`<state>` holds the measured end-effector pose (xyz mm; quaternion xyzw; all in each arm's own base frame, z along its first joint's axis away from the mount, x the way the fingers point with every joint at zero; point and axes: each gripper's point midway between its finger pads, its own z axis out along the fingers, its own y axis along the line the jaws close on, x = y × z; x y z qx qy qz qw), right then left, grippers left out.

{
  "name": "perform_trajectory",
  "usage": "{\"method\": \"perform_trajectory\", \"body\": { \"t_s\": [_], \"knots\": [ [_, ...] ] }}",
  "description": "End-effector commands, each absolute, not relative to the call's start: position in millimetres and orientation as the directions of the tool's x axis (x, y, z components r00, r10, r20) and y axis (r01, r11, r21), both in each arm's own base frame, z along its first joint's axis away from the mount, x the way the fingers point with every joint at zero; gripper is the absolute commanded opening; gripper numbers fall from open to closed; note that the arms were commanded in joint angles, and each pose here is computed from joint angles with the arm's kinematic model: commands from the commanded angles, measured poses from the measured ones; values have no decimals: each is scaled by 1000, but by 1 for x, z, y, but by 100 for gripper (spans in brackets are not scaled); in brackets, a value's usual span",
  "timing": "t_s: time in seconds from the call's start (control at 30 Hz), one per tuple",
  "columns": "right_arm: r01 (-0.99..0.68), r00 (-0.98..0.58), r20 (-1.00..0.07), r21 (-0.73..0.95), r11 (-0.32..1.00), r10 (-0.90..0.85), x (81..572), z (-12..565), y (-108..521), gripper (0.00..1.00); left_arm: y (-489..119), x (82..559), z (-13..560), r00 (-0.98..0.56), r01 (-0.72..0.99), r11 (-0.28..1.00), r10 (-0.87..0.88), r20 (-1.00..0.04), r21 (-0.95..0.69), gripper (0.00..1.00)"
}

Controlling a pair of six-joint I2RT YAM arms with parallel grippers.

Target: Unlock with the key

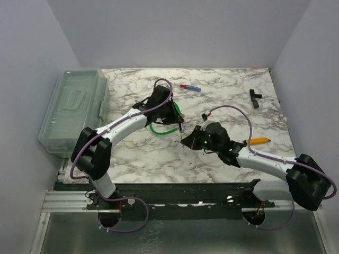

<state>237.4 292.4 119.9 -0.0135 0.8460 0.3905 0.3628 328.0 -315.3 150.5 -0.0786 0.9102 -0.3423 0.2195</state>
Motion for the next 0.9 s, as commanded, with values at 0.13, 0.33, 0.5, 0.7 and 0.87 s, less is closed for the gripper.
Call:
{"method": "perform_trajectory", "body": {
  "t_s": [0.13, 0.33, 0.5, 0.7, 0.87],
  "knots": [
    [-313, -699, -652, 650, 693, 295, 246, 131, 291, 1, -317, 330, 155, -888, 27, 738, -292, -356, -674, 0],
    [-301, -679, -669, 630, 716, 303, 252, 132, 287, 1, -316, 331, 154, -886, 25, 740, -295, -358, -672, 0],
    [-301, -667, -681, 617, 727, 302, 256, 134, 286, 1, -316, 330, 155, -887, 26, 739, -294, -356, -673, 0],
    [-298, -661, -687, 610, 734, 302, 259, 134, 286, 1, -316, 330, 156, -885, 30, 739, -293, -361, -673, 0],
    [-301, -661, -690, 606, 737, 297, 261, 133, 288, 1, -316, 330, 156, -885, 33, 740, -291, -363, -672, 0]
  ]
}}
